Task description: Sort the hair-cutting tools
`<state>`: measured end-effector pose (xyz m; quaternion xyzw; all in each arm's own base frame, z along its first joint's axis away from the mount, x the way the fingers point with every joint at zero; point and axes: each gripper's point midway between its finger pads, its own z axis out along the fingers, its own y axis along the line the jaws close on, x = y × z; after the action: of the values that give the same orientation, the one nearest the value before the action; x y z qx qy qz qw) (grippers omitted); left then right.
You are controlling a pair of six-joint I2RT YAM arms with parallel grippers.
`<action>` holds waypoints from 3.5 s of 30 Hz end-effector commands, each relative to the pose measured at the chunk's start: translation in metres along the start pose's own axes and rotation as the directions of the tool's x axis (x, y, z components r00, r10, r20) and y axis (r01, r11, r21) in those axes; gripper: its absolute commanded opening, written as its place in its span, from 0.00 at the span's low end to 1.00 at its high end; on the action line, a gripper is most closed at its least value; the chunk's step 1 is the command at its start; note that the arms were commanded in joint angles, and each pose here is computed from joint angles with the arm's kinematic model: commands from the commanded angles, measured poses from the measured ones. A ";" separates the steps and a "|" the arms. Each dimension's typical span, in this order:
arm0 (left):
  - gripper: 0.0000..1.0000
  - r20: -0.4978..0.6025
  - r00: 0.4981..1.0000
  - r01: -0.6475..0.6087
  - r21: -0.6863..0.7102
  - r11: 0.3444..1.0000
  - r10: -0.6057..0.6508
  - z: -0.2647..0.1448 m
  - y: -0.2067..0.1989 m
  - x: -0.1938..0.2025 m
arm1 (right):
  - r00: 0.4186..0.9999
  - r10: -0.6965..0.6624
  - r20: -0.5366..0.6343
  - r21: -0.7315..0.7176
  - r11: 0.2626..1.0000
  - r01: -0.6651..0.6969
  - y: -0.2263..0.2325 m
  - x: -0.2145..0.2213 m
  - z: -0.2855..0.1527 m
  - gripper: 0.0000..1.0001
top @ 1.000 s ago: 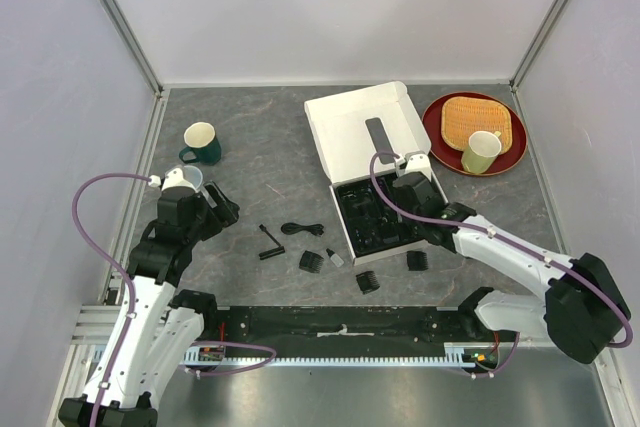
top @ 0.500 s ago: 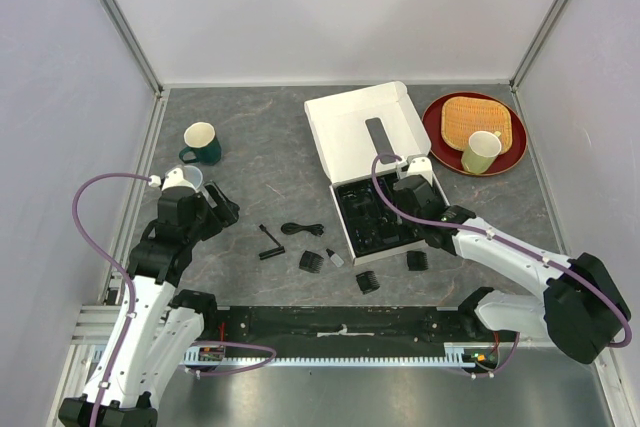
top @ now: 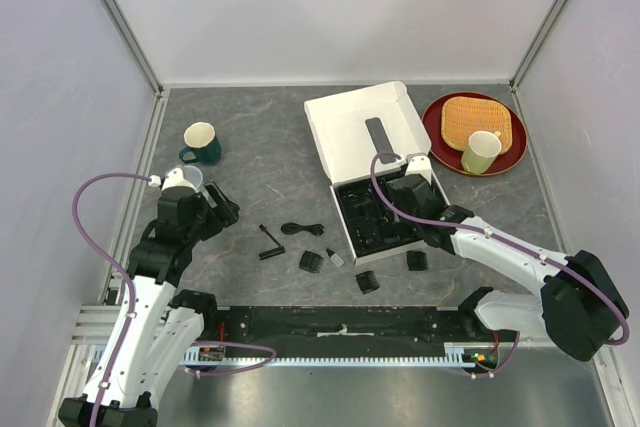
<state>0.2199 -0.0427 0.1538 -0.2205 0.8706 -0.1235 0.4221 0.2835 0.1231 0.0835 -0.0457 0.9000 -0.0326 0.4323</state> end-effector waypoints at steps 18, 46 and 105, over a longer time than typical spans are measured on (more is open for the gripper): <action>0.85 0.029 0.999 0.027 0.030 0.999 -0.028 -0.001 -0.009 -0.009 | 0.974 0.175 -0.142 0.095 0.982 -0.162 0.002 -0.006 -0.006 0.41; 0.85 0.024 0.999 0.026 0.039 0.999 -0.027 -0.001 -0.011 -0.009 | 0.964 0.243 -0.107 0.095 0.968 -0.234 -0.008 -0.031 -0.021 0.41; 0.82 0.039 0.999 -0.015 0.105 0.994 0.011 -0.007 -0.019 -0.010 | 0.479 -0.873 0.095 -0.745 0.257 0.616 0.248 0.029 -0.008 0.68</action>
<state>0.2197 -0.0578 0.1549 -0.1843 0.8701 -0.1616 0.4276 0.2456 0.3553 0.0464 -0.6031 0.7776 0.0818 0.1578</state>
